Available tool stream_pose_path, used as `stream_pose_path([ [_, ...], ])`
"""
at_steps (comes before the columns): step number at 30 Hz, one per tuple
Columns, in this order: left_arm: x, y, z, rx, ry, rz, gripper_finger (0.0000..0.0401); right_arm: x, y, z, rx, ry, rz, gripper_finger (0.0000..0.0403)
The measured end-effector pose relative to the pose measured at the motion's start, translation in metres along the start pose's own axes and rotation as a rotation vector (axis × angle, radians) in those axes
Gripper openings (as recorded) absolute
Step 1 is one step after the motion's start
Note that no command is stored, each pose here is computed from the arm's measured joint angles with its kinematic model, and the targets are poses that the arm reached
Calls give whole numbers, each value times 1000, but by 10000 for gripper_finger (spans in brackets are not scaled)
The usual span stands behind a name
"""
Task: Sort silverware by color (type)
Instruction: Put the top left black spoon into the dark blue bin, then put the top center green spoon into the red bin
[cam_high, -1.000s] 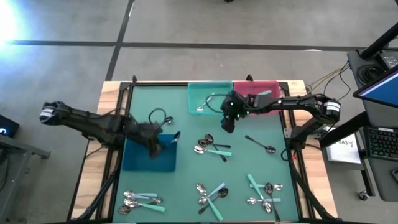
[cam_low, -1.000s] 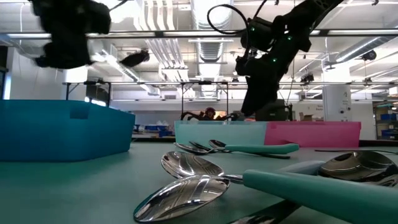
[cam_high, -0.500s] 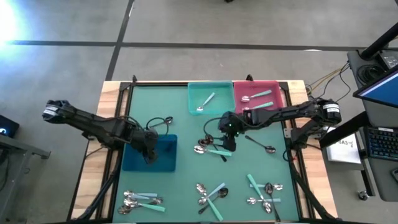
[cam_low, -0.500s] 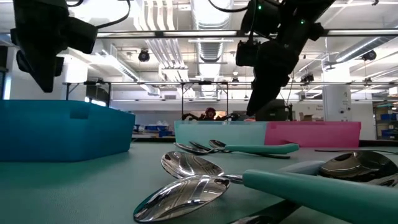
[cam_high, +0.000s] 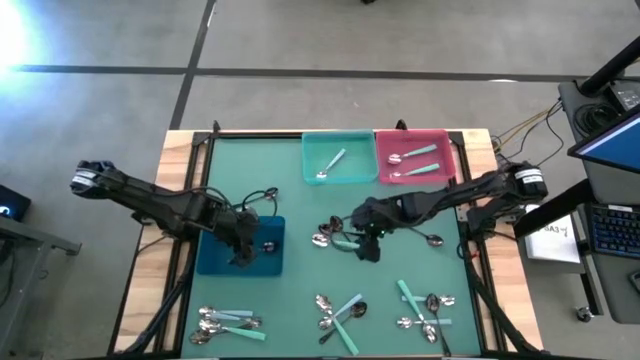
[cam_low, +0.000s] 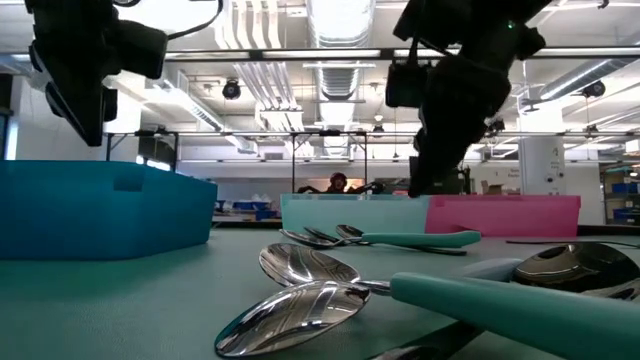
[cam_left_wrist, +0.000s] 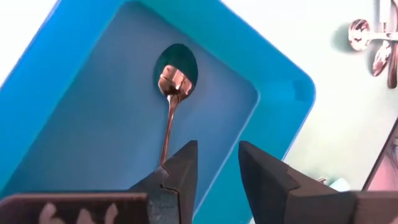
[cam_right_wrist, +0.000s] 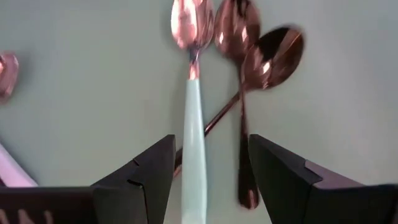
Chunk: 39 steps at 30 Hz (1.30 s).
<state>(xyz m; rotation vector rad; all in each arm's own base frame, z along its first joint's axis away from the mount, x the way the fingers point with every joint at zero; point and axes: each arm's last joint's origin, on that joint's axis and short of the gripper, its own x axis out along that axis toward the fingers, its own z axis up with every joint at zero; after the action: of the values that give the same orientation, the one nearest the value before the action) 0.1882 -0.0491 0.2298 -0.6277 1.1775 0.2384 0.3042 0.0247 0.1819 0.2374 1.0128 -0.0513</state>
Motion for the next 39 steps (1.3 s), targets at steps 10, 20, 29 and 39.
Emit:
stream_pose_path([
  [10, -5, -3, 3, 16, -23, -10, 100, 28, 2, -3, -4, 69, 0, 194],
  [20, -5, -4, 4, 54, -28, -13, 100, 47, 3, -4, -36, 135, 38, 194],
  [29, -4, -4, 4, 54, -30, -15, 100, 51, 0, -4, -51, 160, 35, 131],
  [39, -4, -4, 4, 54, -37, -21, 100, 36, -9, -4, -45, 187, 32, 50],
])
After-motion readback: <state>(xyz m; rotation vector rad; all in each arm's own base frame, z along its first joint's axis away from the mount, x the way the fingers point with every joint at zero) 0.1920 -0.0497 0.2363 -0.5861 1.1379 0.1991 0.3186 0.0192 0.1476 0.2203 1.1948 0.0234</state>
